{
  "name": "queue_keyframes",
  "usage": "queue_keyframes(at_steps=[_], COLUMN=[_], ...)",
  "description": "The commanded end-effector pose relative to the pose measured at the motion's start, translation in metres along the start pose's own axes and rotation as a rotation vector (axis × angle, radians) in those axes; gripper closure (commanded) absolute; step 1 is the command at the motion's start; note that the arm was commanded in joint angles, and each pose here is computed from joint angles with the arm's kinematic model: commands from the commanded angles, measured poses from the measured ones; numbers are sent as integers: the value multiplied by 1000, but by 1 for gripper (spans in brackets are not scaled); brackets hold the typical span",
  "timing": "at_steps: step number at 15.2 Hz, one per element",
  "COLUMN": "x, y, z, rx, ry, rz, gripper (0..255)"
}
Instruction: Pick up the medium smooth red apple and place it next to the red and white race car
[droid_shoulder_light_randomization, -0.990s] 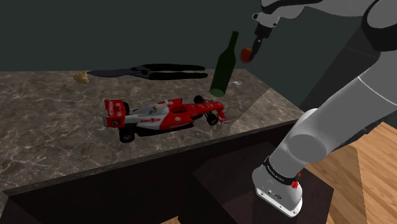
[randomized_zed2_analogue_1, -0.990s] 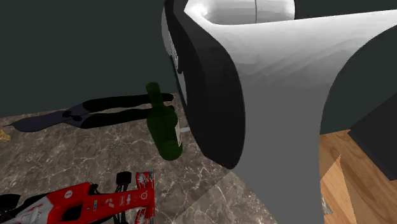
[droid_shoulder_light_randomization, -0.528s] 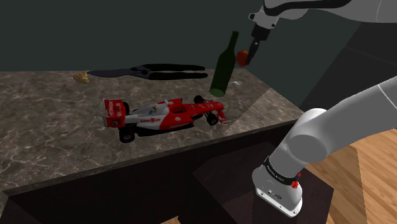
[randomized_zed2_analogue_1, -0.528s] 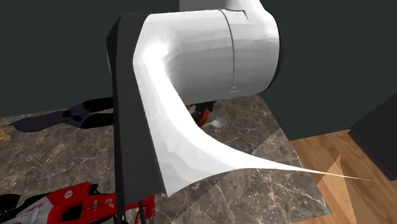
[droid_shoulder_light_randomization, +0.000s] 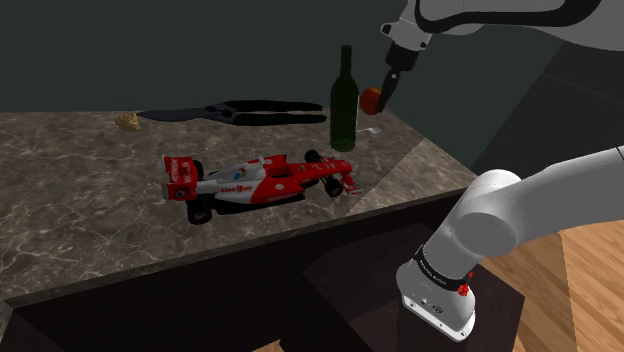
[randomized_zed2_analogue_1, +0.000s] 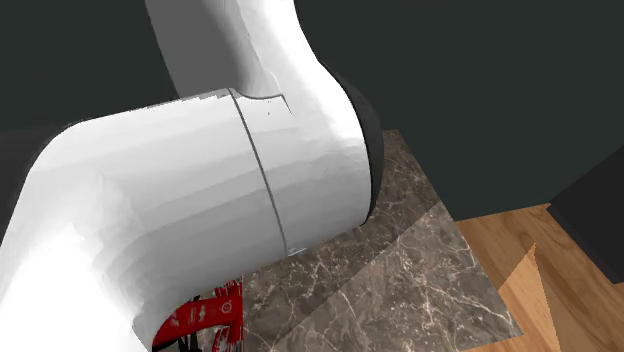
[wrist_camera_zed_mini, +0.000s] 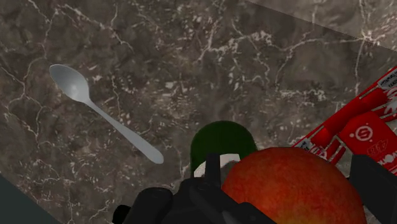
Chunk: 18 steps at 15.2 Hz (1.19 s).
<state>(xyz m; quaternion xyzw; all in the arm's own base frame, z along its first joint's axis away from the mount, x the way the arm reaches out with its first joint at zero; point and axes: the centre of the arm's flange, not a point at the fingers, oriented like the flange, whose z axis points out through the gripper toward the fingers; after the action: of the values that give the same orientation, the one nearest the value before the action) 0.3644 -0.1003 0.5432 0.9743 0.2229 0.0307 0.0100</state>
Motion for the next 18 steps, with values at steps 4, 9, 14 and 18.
queue_keyframes(at_steps=[4,9,14,18], x=[12,10,9,8], y=[-60,-61,-62,-62], z=[-3,23,50,71], rx=[-1,-1,-1,-1], ry=[-1,-1,-1,-1], rz=[1,1,1,1], gripper=[255,255,255,255])
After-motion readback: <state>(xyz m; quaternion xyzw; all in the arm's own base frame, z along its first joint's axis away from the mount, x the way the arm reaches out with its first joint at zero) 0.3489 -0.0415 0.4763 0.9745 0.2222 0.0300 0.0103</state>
